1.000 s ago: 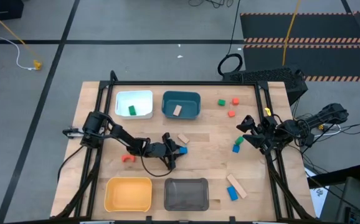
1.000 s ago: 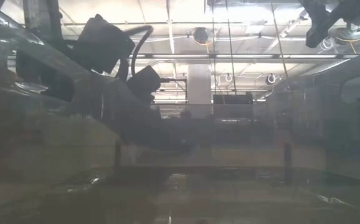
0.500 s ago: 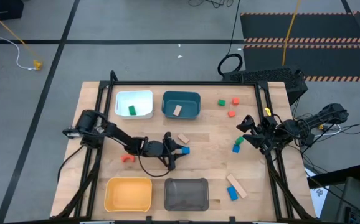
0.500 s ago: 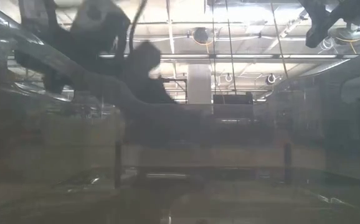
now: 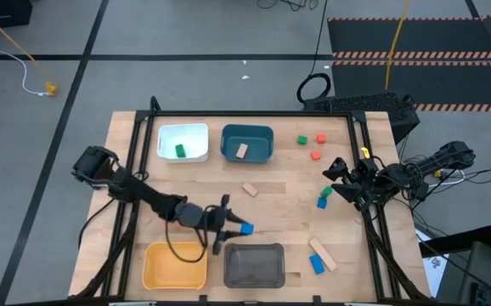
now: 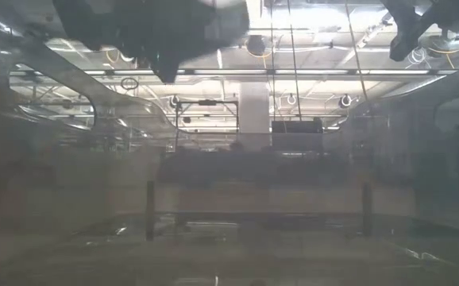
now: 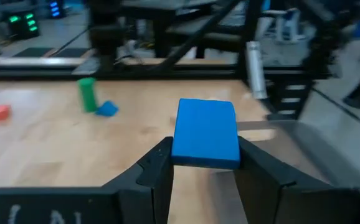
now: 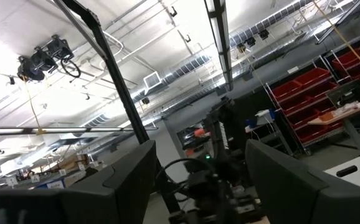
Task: Sort & place blocks by color
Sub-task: Put the top left blue block into the black bin, then put the bottom left orange block into the yellow bin
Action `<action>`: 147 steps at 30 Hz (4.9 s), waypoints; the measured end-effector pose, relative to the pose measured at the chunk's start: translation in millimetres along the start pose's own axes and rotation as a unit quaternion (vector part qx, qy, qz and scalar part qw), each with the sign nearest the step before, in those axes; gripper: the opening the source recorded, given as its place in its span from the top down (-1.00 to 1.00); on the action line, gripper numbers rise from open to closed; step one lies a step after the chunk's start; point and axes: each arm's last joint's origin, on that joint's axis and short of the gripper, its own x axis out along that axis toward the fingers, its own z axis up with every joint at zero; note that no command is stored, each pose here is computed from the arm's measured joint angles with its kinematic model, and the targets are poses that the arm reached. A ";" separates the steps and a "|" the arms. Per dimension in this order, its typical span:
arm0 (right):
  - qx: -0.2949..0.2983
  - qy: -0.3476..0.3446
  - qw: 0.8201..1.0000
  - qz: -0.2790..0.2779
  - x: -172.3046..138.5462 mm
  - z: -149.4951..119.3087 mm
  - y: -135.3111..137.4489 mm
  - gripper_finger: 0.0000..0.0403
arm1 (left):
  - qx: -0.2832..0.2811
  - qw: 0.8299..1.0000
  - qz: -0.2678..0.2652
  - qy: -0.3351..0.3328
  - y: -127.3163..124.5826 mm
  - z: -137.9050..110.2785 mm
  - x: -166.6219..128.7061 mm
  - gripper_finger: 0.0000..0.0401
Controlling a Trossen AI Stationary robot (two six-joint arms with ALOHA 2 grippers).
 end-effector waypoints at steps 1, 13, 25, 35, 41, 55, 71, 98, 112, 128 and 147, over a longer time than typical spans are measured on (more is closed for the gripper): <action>0.000 0.000 1.000 0.000 0.0 0.0 0.0 -0.20 | 0.001 1.000 -0.008 -0.002 -5.2 0.2 -1.1 0.30; 0.000 0.000 1.000 0.000 0.0 0.1 0.0 -0.20 | -0.020 0.998 -0.059 0.005 -38.2 -5.3 -8.6 0.30; 0.000 0.000 1.000 0.000 0.0 0.0 0.0 -0.20 | -0.040 0.995 -0.085 0.041 -57.5 -23.6 32.6 0.26; 0.000 0.000 1.000 0.000 0.0 0.1 0.0 -0.20 | -0.021 0.989 -0.085 0.116 -62.7 -33.2 47.9 0.26; 0.000 0.000 1.000 0.000 0.0 0.0 0.0 -0.20 | -0.018 0.987 -0.081 0.136 -62.0 -36.3 47.6 0.26; 0.000 0.000 1.000 0.000 0.0 0.0 0.0 -0.20 | -0.040 0.990 -0.079 0.111 -62.3 -31.8 48.9 0.06; 0.000 0.000 1.000 0.000 0.0 0.0 0.0 -0.20 | 0.016 0.989 -0.035 0.142 -40.8 37.1 5.7 -0.04; 0.000 0.000 1.000 0.000 0.1 0.1 0.0 -0.20 | -0.121 0.821 0.197 0.523 22.1 41.6 -120.2 -0.01; 0.000 0.000 1.000 0.000 0.0 0.0 0.0 -0.20 | -0.208 0.762 0.185 0.585 32.6 -21.2 -132.3 -0.30; 0.000 0.000 1.000 0.000 0.0 0.0 0.0 -0.20 | -0.177 0.794 0.143 0.563 36.2 -42.3 -130.0 -0.17; 0.000 0.000 1.000 0.000 0.1 0.1 0.1 -0.20 | -0.167 0.803 0.153 0.551 55.7 -43.7 -126.8 0.69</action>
